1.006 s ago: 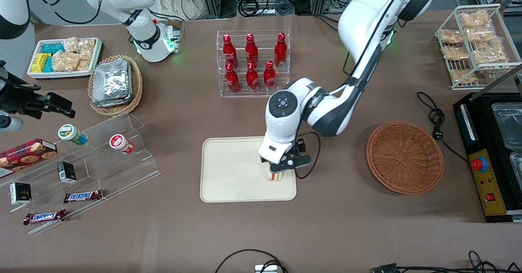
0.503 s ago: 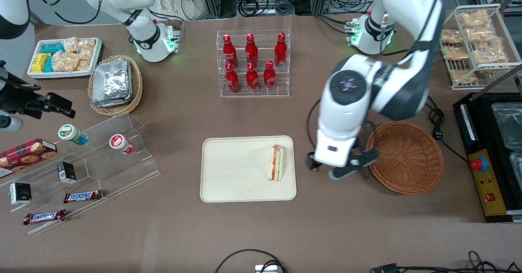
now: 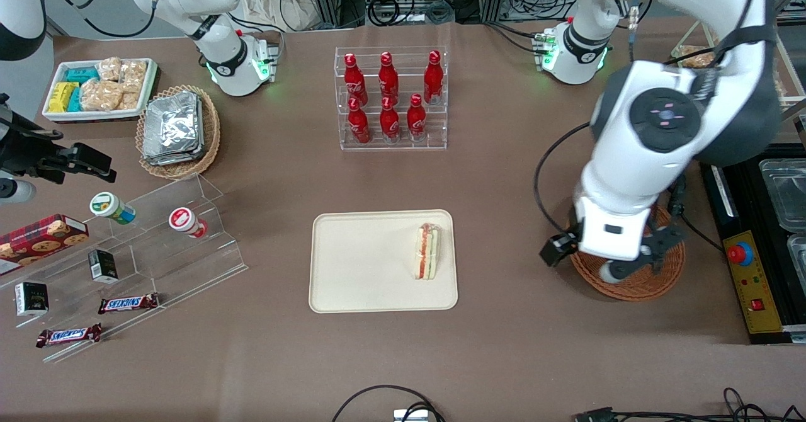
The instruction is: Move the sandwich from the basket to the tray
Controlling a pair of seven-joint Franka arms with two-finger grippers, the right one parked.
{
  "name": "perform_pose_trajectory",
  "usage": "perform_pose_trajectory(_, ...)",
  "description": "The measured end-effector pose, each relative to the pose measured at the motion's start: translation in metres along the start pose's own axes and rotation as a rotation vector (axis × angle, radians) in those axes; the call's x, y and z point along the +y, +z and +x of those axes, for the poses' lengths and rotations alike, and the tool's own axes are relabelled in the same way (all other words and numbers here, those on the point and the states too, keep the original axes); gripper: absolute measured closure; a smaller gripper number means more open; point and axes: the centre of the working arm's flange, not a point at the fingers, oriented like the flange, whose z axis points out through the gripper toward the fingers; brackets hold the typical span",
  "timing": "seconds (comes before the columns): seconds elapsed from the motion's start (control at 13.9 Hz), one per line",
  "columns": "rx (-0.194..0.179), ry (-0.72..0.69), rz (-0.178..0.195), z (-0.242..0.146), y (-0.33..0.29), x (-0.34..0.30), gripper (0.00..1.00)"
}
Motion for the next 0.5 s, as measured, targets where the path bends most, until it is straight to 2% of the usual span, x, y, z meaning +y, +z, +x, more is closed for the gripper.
perform_pose_trajectory(0.14,-0.034,0.046,0.025,0.011,-0.013,-0.029,0.00)
perform_pose_trajectory(0.29,-0.052,0.068,0.010,0.021,-0.025,-0.049,0.00)
perform_pose_trajectory(0.5,-0.072,0.108,0.023,0.025,-0.034,-0.070,0.00)
